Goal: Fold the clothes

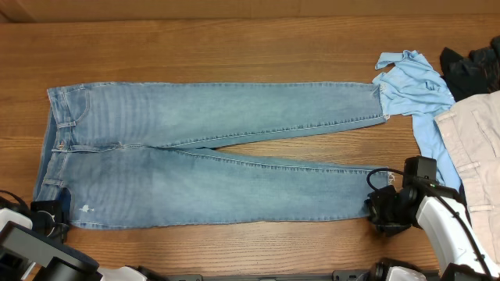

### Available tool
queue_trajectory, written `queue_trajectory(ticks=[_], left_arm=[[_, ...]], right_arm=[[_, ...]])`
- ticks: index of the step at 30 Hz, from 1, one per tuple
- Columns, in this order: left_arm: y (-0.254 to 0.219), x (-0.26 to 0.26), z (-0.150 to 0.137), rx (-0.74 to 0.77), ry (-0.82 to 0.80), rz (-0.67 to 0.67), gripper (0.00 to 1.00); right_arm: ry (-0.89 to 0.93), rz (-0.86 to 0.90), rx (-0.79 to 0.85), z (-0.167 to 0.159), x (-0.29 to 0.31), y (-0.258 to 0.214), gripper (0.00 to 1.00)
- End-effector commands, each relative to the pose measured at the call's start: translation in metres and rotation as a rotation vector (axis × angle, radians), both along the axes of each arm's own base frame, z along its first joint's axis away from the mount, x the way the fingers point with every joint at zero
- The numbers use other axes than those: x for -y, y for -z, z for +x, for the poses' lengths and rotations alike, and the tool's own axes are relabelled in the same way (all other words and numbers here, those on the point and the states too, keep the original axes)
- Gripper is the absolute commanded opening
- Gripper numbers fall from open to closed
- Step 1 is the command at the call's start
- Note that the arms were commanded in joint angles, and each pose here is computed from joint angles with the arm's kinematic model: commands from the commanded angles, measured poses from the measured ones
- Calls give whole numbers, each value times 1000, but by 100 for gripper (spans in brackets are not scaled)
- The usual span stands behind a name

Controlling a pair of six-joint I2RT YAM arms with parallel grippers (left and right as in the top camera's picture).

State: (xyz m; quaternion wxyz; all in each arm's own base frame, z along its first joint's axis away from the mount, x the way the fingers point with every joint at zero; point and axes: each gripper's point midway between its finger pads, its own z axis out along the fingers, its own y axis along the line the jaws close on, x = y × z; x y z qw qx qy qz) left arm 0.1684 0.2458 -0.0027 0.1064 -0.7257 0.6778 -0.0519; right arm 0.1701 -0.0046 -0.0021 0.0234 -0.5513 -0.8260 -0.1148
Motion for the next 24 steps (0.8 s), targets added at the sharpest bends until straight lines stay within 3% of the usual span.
queue_trajectory(ticks=[1,2,3,12,24], left_arm=[[14,21,1,14,30,-90,5],[14,21,1,13,31,-90,5],[14,21,1,14,33,-90,5],[14,28,1,2,67,-106,4],[-46,22,10,62,138,11,4]], right_arm=[[19,4,-26,-10,-2,13,17],[19,2,-20,-8,-1,13,7],[19,-2,-16,-7,0,13,4],[-34,-13,14,8,4,-6,4],[-165,-253,130,68,52,-133,4]])
